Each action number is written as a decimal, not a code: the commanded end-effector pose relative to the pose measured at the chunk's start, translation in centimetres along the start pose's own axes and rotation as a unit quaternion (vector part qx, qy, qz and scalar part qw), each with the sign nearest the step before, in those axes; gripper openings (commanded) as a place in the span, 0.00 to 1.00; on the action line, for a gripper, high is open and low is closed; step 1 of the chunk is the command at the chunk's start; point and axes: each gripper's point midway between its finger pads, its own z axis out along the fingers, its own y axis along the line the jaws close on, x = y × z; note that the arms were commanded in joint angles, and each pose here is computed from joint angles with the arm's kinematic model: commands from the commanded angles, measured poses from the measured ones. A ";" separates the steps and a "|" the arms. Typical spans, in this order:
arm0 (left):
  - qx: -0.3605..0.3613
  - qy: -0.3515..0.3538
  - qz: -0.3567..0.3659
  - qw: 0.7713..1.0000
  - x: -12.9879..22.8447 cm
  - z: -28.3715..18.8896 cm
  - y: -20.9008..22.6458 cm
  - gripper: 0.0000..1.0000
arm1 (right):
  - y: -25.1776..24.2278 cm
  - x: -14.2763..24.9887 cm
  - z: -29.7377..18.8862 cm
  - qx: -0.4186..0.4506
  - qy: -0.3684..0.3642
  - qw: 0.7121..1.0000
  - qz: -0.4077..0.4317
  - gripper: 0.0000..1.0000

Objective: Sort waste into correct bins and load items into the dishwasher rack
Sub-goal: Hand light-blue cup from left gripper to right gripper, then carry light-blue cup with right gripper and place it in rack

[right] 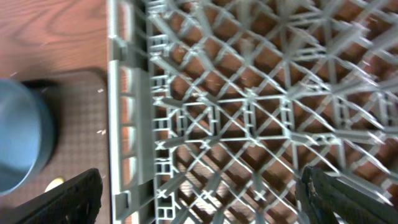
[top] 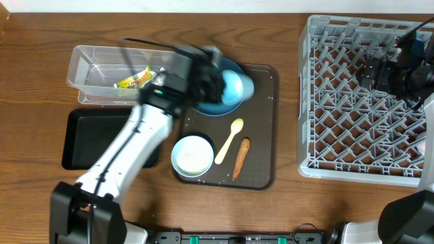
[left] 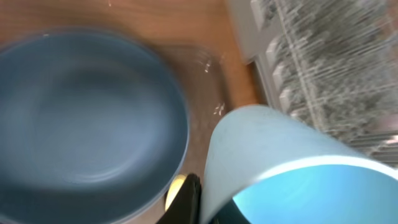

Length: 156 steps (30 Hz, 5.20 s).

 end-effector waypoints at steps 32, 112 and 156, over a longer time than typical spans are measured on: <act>0.418 0.031 0.027 0.908 -3.2 -5.9 -9.2 0.06 | 29.3 7.5 -5.5 -0.575 -0.136 0.689 -0.419 0.97; -0.184 0.023 -0.035 0.982 1.2 -6.8 9.7 0.76 | -6.8 -2.9 -4.9 0.186 -0.046 0.981 0.039 0.01; -0.184 0.023 -0.035 0.982 1.2 -6.8 9.7 0.75 | -20.8 7.1 2.5 0.263 0.159 0.925 0.223 0.24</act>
